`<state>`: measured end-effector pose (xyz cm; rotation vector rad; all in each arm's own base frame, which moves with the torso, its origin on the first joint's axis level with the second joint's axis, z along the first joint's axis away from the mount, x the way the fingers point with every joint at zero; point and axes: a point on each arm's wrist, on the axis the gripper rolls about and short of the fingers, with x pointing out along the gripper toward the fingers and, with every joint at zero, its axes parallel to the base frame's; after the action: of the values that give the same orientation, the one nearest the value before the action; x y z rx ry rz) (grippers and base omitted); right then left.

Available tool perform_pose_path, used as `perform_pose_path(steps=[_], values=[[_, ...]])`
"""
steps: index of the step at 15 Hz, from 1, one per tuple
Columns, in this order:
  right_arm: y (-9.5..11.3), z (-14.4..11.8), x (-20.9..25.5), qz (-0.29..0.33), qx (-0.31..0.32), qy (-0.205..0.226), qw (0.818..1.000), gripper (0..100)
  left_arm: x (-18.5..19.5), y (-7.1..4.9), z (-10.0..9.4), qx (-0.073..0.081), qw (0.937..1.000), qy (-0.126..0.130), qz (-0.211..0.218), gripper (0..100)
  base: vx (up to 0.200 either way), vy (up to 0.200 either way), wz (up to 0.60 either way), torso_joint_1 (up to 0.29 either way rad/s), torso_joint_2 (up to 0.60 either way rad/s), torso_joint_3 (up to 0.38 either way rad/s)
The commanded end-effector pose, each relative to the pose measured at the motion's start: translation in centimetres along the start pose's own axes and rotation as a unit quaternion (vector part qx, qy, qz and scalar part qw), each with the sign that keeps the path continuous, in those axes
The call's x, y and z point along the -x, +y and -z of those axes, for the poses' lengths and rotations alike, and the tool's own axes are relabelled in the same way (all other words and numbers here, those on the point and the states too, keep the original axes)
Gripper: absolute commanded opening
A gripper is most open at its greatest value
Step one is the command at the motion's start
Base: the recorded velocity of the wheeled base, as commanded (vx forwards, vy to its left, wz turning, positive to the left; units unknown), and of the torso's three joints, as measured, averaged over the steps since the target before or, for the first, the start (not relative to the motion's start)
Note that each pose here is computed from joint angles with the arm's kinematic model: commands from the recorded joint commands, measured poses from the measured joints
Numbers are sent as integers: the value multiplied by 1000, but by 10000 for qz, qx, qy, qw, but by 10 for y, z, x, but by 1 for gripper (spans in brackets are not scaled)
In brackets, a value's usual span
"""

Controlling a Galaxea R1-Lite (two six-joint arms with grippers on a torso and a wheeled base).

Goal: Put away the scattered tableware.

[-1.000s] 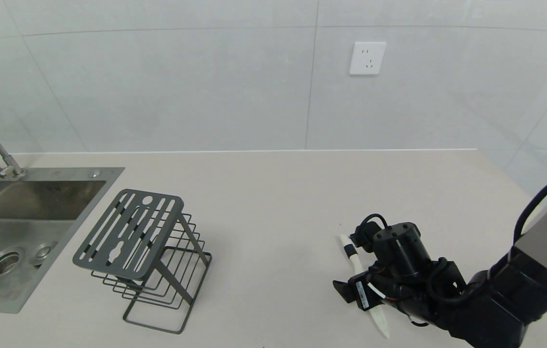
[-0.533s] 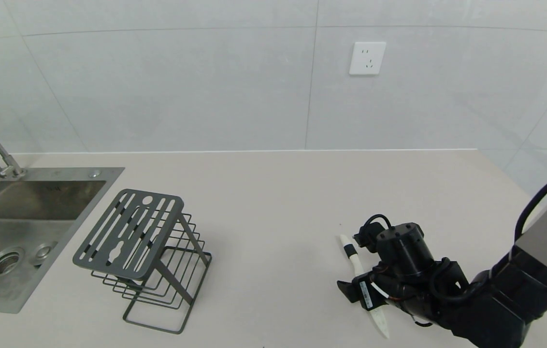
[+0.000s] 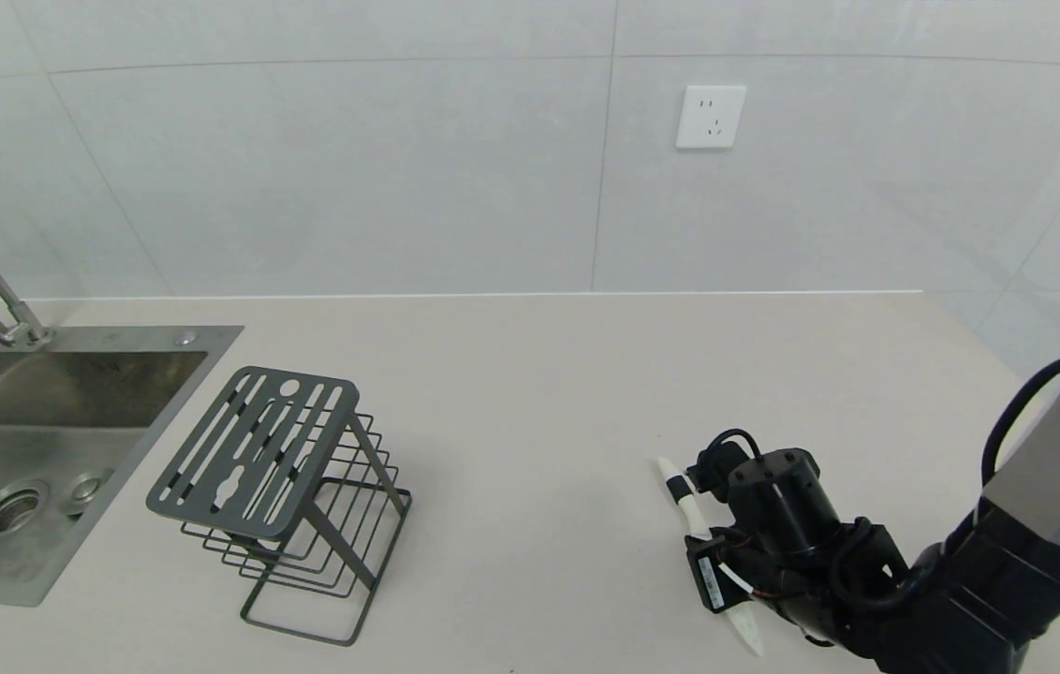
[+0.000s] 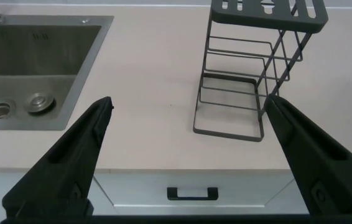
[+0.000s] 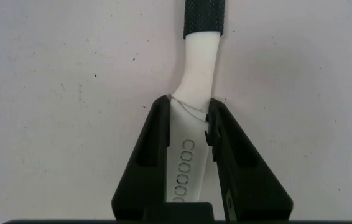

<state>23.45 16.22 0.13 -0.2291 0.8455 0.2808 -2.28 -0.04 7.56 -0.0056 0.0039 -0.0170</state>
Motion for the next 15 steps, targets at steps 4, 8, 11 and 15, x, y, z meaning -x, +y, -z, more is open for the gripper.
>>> perform_pose_path(steps=[4,8,11,15], values=[[-3,-30,24,-125,-204,-775,9967,0,0,0,0,-4,10000,12,7,100,0,0,0,0,0,0],[-7,-53,59,-331,-369,-1629,9854,0,0,0,0,-27,10000,12,15,100,0,0,0,0,0,0],[-10,-67,82,-675,-437,-2298,9699,0,0,0,0,26,10000,4,15,100,0,0,0,0,0,0],[-14,-73,93,-1114,-209,-2965,9483,0,0,0,0,3,10000,4,15,100,0,0,0,0,0,0]])
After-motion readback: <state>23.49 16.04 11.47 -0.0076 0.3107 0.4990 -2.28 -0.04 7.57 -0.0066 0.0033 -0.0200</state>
